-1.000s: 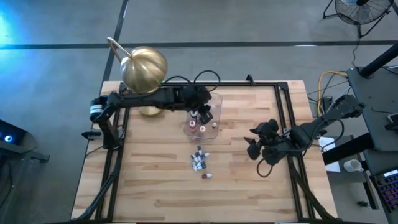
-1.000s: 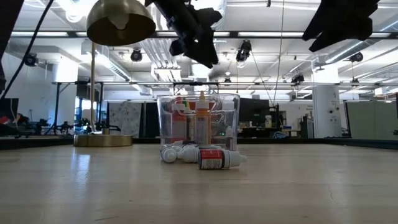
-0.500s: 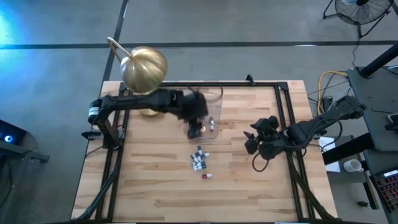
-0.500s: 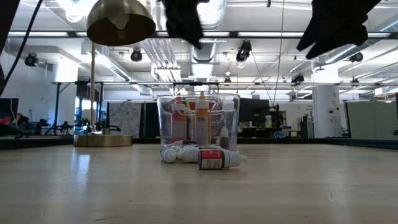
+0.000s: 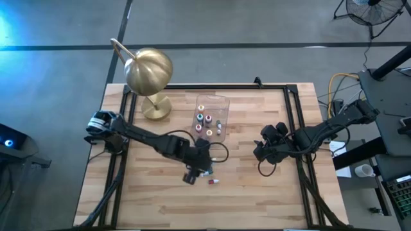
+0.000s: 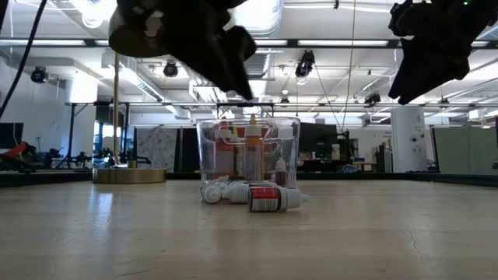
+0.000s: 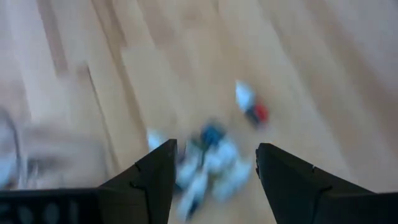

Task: Pick & Place food coloring
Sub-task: Put the bottom small red food coloring bottle into the transparent bin

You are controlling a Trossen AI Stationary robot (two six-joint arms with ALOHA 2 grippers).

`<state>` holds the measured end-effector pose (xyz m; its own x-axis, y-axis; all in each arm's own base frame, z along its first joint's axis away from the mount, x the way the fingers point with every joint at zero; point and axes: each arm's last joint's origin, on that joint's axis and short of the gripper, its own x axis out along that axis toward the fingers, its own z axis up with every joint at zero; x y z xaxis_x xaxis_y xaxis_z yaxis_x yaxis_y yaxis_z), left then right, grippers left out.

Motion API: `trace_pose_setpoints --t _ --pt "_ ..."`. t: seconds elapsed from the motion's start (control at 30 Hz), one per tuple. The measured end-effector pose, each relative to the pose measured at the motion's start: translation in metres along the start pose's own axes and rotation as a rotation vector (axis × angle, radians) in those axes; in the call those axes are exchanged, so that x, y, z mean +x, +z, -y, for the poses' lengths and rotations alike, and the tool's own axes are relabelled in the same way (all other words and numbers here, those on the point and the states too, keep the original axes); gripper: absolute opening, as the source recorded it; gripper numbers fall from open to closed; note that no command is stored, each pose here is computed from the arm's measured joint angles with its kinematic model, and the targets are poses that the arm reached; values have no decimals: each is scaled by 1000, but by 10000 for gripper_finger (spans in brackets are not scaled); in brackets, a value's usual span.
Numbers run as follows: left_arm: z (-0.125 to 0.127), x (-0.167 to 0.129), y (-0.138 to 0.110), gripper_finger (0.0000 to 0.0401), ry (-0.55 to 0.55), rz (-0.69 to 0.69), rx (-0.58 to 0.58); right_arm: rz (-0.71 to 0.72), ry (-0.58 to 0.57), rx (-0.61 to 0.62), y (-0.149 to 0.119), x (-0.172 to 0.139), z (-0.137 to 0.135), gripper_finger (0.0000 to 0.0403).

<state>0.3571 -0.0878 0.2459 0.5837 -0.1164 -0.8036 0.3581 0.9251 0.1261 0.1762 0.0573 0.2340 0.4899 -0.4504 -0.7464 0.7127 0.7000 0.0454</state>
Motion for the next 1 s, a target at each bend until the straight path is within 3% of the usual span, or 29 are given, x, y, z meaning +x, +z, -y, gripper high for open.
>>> trace_pose_setpoints --t 0.1,0.2,0.57,0.83,1.0 --pt "4 14 4 192 6 116 -96 1 -2 24 0 0 0 219" --pt "7 33 4 192 -8 145 -198 1 -3 35 1 0 0 219" --pt "37 92 8 192 -60 78 -275 -3 -11 28 0 1 1 219" --pt "52 114 2 192 109 2 -302 -6 -15 6 -1 1 2 219" --pt "51 117 -3 184 138 -40 -384 -6 -17 4 -1 1 2 219"
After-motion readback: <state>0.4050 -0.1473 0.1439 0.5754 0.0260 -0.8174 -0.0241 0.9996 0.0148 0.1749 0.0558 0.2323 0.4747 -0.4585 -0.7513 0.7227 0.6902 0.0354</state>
